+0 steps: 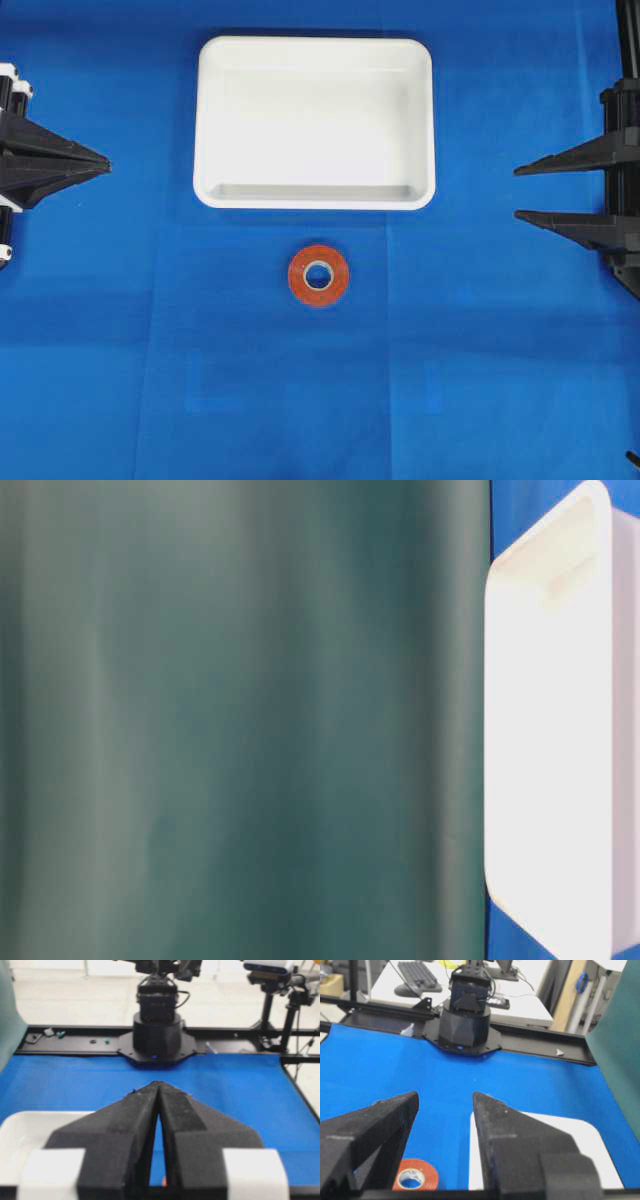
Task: Place one roll of tape in the white case with the left arm.
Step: 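Move the left gripper open toward the orange tape roll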
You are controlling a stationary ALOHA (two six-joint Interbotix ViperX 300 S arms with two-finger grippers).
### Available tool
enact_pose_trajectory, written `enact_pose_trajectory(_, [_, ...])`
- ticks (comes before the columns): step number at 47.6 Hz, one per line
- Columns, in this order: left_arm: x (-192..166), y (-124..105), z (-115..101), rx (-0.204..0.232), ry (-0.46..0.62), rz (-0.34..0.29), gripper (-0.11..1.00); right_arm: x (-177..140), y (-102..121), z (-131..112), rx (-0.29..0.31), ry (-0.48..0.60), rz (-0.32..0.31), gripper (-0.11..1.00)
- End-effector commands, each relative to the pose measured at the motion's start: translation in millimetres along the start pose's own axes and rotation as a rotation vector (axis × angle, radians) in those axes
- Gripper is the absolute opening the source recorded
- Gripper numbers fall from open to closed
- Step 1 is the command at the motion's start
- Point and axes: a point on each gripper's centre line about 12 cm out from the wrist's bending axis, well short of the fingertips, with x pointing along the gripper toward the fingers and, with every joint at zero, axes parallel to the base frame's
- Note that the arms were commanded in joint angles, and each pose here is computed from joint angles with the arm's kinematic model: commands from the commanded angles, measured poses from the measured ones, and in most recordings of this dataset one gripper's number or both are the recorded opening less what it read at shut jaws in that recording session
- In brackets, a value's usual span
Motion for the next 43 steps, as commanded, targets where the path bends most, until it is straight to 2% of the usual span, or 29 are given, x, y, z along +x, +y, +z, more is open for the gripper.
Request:
enact_pose_trajectory(1, [2,-1,-1,0.014,0.022,-0.006,0.00,4,-3,17,-0.010,-0.038,-0.013,0.00])
enact_pose_trajectory(6, [3,-4,-3,0.006,0.029,-0.023,0.00,6,-3,17,-0.009,-0.018,-0.013,-0.07])
enact_pose_trajectory(10, [6,-13,-3,0.002,0.024,-0.069,0.00,6,-3,17,-0.009,-0.009,-0.013,-0.11])
enact_pose_trajectory(18, [20,-28,-12,-0.007,0.020,-0.133,0.00,7,-3,15,-0.009,-0.001,-0.013,-0.10])
enact_pose_trajectory(31, [57,-40,-35,-0.053,0.103,-0.158,0.02,7,-3,13,-0.009,0.008,-0.013,-0.08])
enact_pose_trajectory(33, [63,-43,-38,-0.063,0.123,-0.163,0.08,7,-3,13,-0.009,0.008,-0.015,-0.07])
enact_pose_trajectory(36, [72,-46,-43,-0.079,0.152,-0.166,0.23,7,-3,13,-0.007,0.008,-0.016,-0.06])
enact_pose_trajectory(43, [97,-52,-55,-0.103,0.250,-0.166,0.66,7,-4,13,-0.009,0.008,-0.022,-0.05])
